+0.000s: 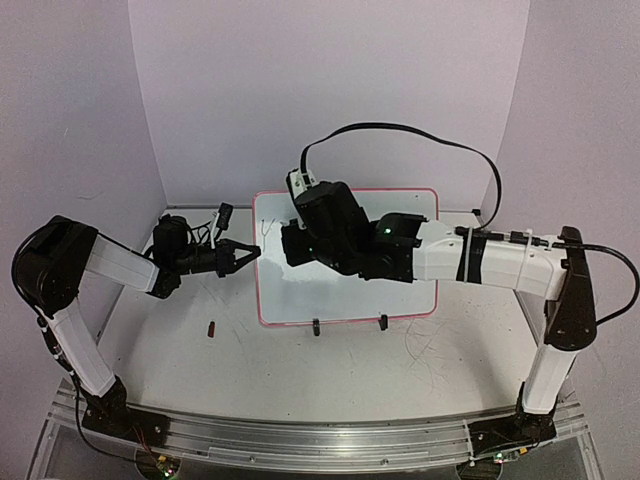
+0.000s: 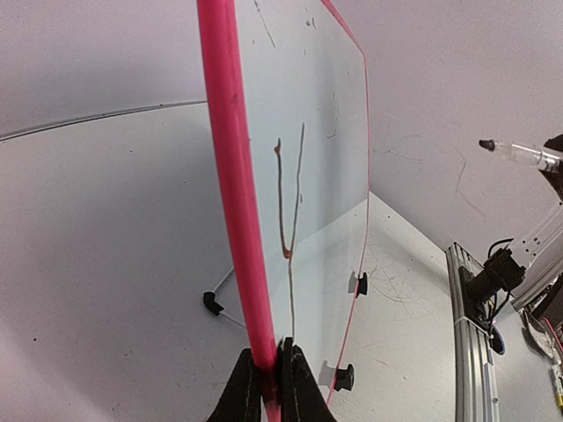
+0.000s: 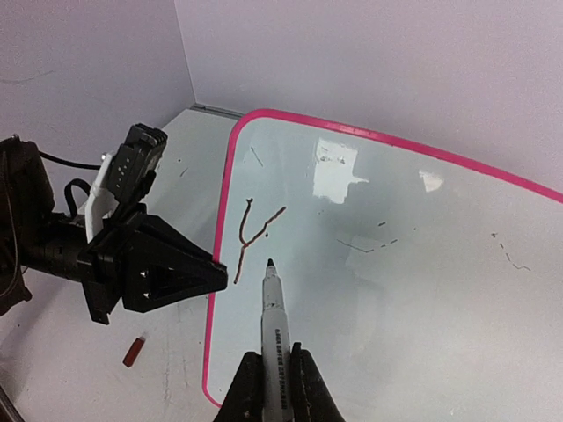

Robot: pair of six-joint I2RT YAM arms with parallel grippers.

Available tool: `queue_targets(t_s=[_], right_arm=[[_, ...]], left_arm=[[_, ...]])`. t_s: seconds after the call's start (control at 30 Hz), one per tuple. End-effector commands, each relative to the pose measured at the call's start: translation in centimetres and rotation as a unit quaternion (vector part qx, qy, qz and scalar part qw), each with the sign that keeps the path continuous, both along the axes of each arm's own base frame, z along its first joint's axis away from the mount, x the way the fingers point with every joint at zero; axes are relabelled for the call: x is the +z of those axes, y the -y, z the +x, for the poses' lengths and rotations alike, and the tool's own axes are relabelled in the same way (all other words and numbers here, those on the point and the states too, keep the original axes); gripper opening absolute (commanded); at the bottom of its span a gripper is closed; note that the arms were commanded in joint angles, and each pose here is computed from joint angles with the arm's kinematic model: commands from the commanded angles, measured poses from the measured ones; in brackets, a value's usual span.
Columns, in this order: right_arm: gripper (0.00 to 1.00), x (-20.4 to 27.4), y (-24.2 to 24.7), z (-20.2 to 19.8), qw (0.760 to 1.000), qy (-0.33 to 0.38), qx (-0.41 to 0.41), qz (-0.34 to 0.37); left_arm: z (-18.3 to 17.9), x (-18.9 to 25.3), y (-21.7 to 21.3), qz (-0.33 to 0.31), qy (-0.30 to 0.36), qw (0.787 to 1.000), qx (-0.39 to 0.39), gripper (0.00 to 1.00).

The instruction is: Write a sentence on the whiteboard

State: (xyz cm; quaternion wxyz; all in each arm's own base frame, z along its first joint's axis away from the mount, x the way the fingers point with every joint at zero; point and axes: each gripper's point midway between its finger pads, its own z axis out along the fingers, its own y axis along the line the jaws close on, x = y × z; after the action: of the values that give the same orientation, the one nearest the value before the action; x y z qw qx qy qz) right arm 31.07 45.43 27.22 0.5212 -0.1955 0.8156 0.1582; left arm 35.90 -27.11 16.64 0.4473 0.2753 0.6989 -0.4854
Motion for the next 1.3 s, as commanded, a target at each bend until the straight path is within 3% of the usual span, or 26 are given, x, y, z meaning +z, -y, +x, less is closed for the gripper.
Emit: queue_targets(t_s=[0.0, 1.27], right_arm=[[0.00, 1.2, -0.2, 0.3, 1.000, 0.027, 0.006, 0.003], [0.00, -2.2, -2.8, 2.2, 1.000, 0.014, 0.006, -0.014]], left_arm=[[0.0, 0.6, 0.0, 0.015, 0.044, 0.999, 0.014, 0.00], [0.1, 0.8, 0.0, 0.022, 0.043, 0.999, 0.014, 0.00]])
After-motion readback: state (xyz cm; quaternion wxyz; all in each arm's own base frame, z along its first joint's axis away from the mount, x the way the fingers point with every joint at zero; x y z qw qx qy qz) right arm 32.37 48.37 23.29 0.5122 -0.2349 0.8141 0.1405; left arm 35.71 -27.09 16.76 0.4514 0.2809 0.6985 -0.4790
